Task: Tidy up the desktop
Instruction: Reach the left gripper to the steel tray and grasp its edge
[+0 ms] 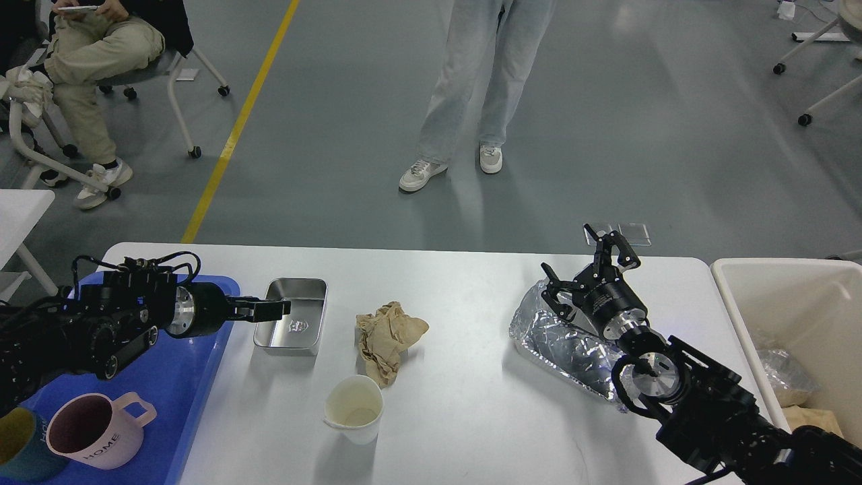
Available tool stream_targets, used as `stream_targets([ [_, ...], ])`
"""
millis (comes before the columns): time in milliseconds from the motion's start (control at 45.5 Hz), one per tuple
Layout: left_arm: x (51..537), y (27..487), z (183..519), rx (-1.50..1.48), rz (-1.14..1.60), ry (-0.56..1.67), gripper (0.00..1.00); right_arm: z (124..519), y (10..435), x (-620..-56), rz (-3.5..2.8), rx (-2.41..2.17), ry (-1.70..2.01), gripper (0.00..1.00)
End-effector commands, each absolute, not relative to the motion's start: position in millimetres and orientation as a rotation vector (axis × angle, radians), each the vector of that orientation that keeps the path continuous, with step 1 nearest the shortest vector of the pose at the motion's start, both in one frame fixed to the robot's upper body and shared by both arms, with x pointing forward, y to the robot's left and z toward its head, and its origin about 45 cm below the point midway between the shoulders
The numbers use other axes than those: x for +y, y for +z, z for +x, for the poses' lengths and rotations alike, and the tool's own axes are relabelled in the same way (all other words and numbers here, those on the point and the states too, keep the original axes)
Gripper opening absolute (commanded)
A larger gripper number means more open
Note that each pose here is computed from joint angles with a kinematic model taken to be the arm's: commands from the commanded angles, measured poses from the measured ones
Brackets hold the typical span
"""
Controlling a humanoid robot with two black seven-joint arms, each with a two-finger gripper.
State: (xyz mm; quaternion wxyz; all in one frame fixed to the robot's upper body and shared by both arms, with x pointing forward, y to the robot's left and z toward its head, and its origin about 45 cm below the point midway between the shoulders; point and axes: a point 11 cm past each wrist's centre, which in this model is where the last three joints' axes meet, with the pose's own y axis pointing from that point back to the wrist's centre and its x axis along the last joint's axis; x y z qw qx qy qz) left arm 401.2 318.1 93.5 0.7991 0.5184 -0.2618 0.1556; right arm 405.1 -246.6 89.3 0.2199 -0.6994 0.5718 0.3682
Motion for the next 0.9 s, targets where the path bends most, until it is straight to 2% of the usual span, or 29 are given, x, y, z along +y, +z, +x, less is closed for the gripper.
stream_targets([
  [0, 320, 90, 400, -0.561, 1.120, 0.341, 0.85, 403, 87, -251, -1.930, 1.593, 1.019, 1.00],
  [330, 338, 96, 402, -0.572, 1.143, 0.370, 0.81, 403, 86, -252, -1.931, 1.598, 1.020, 1.00],
  [461, 339, 83, 393, -0.574, 1.144, 0.373, 0.77, 402, 86, -251, -1.931, 1.596, 1.021, 1.00],
  [879, 331, 72, 386, -0.582, 1.131, 0.367, 0.56, 403, 86, -253, -1.931, 1.599, 1.018, 1.00],
])
